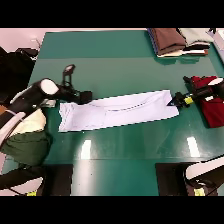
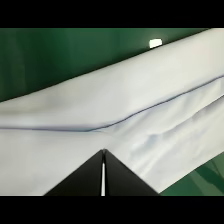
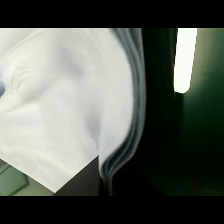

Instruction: Fold the shirts.

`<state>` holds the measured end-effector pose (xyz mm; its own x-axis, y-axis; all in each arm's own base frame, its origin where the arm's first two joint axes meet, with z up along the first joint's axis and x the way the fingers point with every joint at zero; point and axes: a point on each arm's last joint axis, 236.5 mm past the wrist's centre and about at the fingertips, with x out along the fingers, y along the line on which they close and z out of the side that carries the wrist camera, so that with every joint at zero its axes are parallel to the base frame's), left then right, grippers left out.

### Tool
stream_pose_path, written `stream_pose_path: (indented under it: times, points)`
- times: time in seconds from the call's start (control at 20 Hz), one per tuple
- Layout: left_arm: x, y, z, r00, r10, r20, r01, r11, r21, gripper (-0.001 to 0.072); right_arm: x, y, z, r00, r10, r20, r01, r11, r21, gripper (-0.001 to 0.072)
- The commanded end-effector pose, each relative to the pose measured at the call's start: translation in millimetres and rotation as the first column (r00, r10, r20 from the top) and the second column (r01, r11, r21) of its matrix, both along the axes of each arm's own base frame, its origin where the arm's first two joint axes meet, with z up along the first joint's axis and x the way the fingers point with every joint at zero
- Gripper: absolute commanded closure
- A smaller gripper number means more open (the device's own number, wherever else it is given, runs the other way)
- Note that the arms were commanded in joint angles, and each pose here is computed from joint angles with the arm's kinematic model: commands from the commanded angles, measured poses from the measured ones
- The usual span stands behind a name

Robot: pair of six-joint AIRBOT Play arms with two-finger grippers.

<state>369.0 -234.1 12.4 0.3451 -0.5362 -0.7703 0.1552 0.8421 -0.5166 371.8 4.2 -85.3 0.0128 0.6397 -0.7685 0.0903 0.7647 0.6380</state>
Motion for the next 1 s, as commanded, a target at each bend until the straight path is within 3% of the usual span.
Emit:
stream_pose_path:
  times: [0.0, 0.15, 0.45, 0.95]
  points:
    - [-5, -51, -20, 0.999, -0.027, -0.028, 0.026, 0.999, -0.043, 0.0680, 17, 20, 25, 0.993, 0.070, 0.095, -0.072, 0.997, 0.010, 0.0691]
    - [2, -95, -32, 0.994, -0.102, -0.038, 0.100, 0.994, -0.043, 0.0681, 33, 25, 100, 0.964, 0.117, 0.237, -0.112, 0.993, -0.036, 0.0691]
    - [8, -163, -66, 0.973, -0.219, -0.071, 0.217, 0.975, -0.035, 0.0680, 33, 103, 257, 0.823, 0.133, 0.553, -0.173, 0.985, 0.021, 0.0691]
    - [25, -152, -57, 0.976, -0.188, -0.106, 0.184, 0.982, -0.047, 0.0680, -9, 215, 311, 0.719, 0.262, 0.643, -0.358, 0.933, 0.020, 0.0691]
